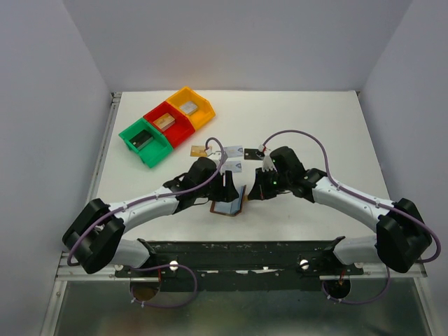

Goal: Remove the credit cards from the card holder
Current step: Remove the credit card from the card holder.

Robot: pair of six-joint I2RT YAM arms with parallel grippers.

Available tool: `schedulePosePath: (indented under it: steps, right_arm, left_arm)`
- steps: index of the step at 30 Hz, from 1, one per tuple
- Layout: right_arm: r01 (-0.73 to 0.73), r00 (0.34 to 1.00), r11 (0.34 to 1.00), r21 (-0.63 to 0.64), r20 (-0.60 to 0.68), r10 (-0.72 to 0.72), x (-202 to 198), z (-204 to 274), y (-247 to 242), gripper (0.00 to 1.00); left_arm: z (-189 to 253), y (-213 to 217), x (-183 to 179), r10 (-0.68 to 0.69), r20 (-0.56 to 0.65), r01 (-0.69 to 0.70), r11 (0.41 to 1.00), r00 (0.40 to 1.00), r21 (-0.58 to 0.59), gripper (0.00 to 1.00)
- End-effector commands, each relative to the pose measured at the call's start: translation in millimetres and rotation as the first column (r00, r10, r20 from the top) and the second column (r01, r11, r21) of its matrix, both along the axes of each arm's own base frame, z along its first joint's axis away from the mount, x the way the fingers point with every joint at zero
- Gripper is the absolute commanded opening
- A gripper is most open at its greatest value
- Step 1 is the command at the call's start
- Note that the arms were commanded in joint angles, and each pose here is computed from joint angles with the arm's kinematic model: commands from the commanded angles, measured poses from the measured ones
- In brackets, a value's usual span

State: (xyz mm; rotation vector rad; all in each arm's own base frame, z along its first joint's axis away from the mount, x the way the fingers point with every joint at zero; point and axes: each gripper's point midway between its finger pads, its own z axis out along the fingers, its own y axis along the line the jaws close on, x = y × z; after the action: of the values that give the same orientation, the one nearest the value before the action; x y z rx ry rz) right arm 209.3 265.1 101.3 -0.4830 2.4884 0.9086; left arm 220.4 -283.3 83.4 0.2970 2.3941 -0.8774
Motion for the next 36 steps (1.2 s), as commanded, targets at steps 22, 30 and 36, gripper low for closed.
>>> schedulePosePath:
  steps: [22,30,36]
  right_arm:
    - [-0.001,1.0,0.999,0.044,0.013,0.001,4,9,-5,0.01]
    - [-0.01,1.0,0.999,0.04,0.005,0.01,4,6,-8,0.0]
    - [-0.014,1.0,1.0,0.026,0.007,0.014,5,1,-13,0.0]
  left_arm:
    - [0,-28,3,-0.105,-0.018,0.104,0.994,0.994,-0.033,0.61]
    - [-10,-22,5,-0.08,-0.033,0.08,0.997,0.996,0.004,0.52]
    - [-10,-20,5,-0.068,-0.023,0.068,0.998,0.997,0.005,0.53]
